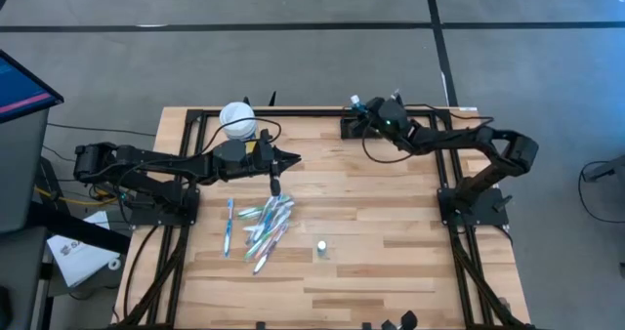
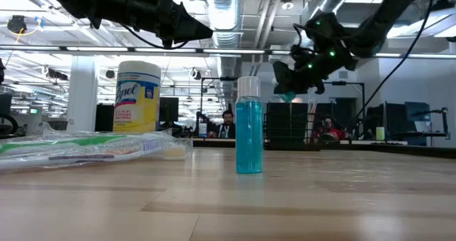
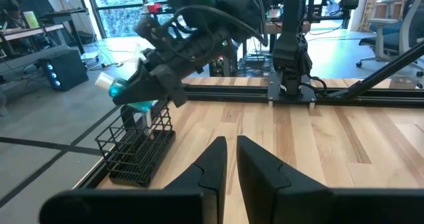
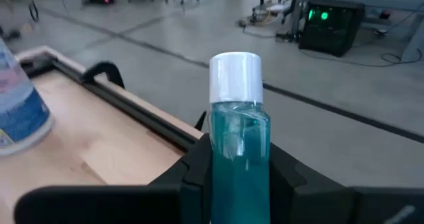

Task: Pick & Place toothbrushing station
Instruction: Put the mouthwash into the black mesh organizer

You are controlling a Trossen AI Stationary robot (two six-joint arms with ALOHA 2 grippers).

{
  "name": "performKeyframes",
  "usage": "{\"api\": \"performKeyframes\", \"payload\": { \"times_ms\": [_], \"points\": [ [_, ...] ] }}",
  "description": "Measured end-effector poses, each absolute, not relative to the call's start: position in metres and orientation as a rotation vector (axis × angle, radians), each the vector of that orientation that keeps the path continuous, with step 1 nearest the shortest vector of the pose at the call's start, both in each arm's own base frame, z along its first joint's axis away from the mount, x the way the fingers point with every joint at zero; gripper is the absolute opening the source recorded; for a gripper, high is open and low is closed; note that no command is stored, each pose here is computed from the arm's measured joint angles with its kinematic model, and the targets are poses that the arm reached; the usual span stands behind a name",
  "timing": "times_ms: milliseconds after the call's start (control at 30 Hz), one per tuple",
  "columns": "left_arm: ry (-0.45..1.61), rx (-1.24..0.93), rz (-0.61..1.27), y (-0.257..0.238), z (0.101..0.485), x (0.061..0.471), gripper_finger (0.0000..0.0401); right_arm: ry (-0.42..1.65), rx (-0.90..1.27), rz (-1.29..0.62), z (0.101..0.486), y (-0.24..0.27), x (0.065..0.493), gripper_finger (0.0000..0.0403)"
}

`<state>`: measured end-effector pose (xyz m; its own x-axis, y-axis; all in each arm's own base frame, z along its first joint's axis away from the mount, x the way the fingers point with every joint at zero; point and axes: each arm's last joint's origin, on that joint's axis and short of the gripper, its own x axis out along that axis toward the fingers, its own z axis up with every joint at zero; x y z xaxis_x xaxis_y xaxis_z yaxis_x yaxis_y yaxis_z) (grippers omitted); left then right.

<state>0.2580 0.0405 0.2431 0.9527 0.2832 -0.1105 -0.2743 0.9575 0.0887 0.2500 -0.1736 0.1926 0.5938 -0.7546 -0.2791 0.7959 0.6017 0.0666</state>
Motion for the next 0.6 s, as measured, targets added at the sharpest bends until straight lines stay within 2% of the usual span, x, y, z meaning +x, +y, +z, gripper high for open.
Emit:
{"api": "performKeyframes", "payload": {
  "times_ms": [367, 600],
  "points": [
    [0.121, 0.073, 0.284, 0.040, 0.243, 0.258, 0.0031, 0.107, 0.201, -0.953, 0.177, -0.176, 0.227, 0.0074],
    [0.120, 0.073, 0.284, 0.040, 0.243, 0.258, 0.0031, 0.065, 0.234, -0.946, 0.155, -0.186, 0.232, 0.0074]
  ]
}}
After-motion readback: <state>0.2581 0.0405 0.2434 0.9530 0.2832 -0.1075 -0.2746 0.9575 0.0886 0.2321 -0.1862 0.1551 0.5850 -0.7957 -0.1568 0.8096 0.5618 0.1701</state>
